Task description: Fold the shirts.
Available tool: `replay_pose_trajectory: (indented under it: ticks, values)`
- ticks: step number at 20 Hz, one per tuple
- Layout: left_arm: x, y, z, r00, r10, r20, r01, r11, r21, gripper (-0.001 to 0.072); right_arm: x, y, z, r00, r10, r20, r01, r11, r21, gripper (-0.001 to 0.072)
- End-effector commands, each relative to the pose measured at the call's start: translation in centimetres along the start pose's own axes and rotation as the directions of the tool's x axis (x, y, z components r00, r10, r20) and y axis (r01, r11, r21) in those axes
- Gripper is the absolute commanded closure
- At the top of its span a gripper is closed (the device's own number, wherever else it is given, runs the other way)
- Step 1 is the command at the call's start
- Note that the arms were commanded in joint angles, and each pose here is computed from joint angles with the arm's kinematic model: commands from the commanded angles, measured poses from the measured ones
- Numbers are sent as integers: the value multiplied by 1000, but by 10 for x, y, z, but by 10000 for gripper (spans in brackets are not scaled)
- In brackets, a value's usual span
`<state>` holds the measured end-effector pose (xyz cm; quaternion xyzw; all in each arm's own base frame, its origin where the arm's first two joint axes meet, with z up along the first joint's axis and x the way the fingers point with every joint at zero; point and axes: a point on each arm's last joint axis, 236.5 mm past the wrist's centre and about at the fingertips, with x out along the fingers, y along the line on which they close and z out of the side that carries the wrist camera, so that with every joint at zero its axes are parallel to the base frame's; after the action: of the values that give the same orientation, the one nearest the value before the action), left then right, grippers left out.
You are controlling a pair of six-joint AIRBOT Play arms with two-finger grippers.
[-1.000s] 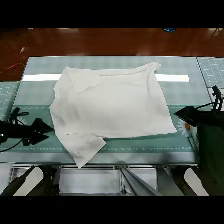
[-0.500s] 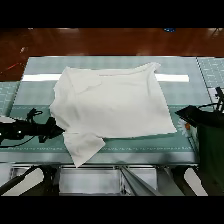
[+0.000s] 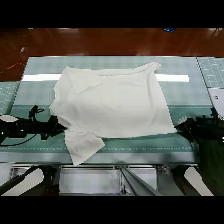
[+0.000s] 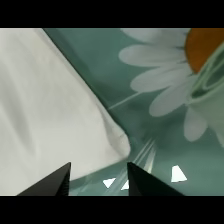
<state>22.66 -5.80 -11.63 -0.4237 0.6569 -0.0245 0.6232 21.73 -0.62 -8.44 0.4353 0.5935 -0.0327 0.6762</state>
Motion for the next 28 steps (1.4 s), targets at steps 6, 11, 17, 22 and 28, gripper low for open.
replay_pose_trajectory:
  ticks: [6,11,17,22,28]
  values:
    - [0,2,3,1000,8,13,-8,1000,7,687,54,25,10,995,38,-87,-40,999,-18,405]
    - [-35,-37,27,998,-38,58,31,993,115,687,32,103,43,989,117,-89,-137,955,-263,690]
    - [-215,-225,75,824,-414,388,183,841,510,687,-143,255,112,914,316,255,-92,773,-628,690]
    - [-381,-345,10,579,-642,502,7,620,784,687,-296,348,78,742,507,438,53,608,-792,690]
    - [-488,-381,-126,329,-763,557,-316,467,826,687,-404,351,-12,544,563,622,331,537,-776,690]
